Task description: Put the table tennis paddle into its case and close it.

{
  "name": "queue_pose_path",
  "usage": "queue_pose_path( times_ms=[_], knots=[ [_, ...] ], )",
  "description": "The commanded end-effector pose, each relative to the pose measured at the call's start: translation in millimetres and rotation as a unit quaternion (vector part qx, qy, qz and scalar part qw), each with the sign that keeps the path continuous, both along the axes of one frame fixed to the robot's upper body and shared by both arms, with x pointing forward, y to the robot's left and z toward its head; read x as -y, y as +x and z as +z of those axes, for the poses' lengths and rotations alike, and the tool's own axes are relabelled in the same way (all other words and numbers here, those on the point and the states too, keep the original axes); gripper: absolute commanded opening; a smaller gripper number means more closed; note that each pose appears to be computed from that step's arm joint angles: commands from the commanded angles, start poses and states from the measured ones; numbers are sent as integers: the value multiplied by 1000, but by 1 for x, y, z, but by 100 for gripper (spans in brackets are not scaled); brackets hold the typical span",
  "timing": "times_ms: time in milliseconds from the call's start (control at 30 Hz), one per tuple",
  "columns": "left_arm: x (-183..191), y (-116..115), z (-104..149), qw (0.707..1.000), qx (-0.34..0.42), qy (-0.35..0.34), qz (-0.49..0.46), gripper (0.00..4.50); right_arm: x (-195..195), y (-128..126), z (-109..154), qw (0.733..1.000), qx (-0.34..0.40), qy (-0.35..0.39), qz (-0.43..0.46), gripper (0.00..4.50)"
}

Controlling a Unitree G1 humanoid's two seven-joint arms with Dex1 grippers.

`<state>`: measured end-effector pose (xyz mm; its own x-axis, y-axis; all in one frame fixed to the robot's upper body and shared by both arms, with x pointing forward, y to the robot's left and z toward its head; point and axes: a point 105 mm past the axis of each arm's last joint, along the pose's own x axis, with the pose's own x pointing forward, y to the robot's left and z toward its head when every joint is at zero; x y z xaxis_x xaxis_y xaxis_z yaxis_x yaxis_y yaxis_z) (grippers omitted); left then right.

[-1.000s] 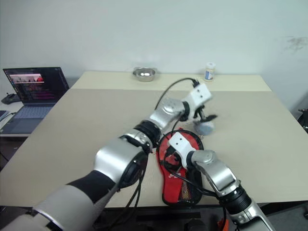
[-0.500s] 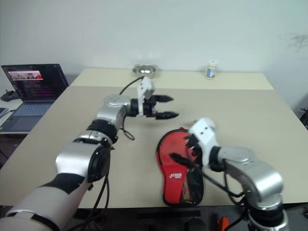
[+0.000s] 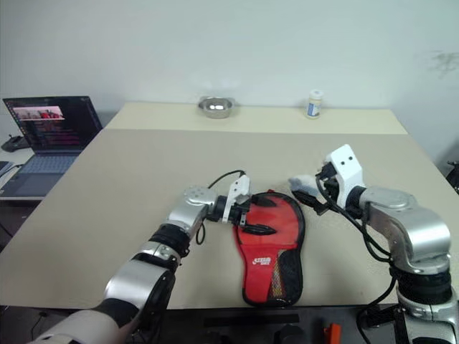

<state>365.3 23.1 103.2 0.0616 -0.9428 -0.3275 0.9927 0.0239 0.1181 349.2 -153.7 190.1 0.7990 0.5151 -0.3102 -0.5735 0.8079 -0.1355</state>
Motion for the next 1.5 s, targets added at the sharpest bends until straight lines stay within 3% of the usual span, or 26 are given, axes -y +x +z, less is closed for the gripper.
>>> queue_pose_path(
  times_ms=[33, 433, 533, 833, 900, 1067, 1167, 1400, 1500],
  knots=[
    [3, 1, -5, 1000, 7, 6, 7, 448, -3, 25, 0, 1000, 26, -9, 0, 450],
    [-2, -5, -18, 1000, -4, 8, 10, 448, 0, 71, -38, 998, -1, -56, -20, 450],
    [-3, -5, -20, 1000, -5, 10, 12, 450, 1, 74, -35, 999, 0, -40, -30, 387],
    [0, -8, -36, 999, -21, 25, 21, 450, 31, 71, -39, 994, -14, -42, -103, 95],
    [2, -9, -40, 999, -26, 27, 21, 450, 39, 66, -41, 992, -19, -45, -115, 65],
    [13, -12, -47, 998, -43, 28, 20, 450, 75, 23, -54, 985, -46, -83, -146, 39],
    [23, -15, -51, 998, -48, 32, 15, 450, 87, -18, -61, 981, -71, -101, -148, 38],
    [40, -19, -56, 998, -44, 50, 4, 450, 64, -100, -58, 983, -111, -123, -83, 36],
    [46, -22, -58, 997, -43, 57, -1, 450, 57, -121, -56, 981, -124, -137, -61, 36]
  ],
)
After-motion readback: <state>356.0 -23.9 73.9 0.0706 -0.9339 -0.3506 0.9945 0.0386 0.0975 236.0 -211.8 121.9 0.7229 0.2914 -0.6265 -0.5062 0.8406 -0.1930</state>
